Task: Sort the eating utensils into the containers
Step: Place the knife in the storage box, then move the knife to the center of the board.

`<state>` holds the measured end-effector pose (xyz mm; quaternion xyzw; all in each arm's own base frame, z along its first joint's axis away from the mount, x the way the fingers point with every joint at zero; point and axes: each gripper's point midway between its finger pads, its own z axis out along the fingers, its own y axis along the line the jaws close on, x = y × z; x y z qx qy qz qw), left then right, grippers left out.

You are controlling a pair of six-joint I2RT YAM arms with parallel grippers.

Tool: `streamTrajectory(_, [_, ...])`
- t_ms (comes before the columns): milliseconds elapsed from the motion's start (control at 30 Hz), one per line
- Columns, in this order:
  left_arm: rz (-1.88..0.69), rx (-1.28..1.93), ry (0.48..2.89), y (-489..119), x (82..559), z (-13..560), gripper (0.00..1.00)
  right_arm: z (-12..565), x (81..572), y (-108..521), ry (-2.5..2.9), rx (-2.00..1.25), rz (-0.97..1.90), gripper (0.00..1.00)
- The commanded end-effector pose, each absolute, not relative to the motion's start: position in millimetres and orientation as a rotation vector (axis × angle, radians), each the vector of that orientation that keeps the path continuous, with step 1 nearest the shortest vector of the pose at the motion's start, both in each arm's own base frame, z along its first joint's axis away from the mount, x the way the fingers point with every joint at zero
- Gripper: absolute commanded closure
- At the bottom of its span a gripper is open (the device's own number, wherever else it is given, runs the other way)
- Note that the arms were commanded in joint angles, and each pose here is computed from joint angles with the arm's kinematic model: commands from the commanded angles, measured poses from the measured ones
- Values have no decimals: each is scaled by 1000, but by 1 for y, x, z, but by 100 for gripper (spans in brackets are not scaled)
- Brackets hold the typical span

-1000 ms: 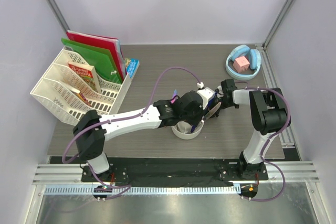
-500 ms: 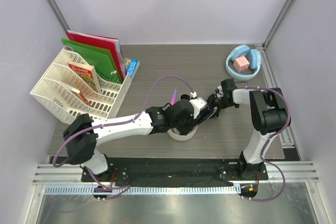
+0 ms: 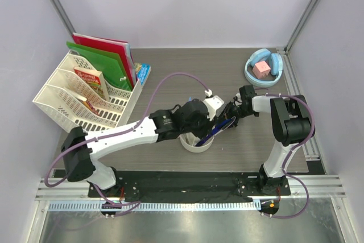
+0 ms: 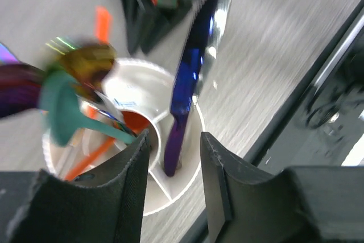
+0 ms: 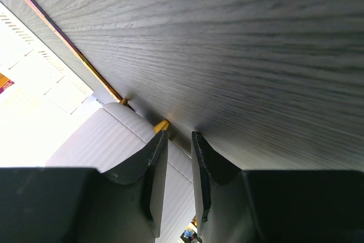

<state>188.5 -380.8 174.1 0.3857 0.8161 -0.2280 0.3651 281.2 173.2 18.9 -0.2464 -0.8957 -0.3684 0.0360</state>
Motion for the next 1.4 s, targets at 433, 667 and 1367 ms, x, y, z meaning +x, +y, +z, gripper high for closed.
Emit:
streamTrajectory(433, [-294, 291, 2198, -221, 318, 235, 51, 18, 284, 145, -2848, -765, -985, 71])
streamTrajectory(667, [-493, 399, 2414, -263, 345, 161, 48, 21, 281, 126, -2817, -845, -962, 71])
streamTrajectory(1367, [-508, 649, 2775, -302, 339, 44, 52, 2, 307, 113, -2731, -889, -959, 70])
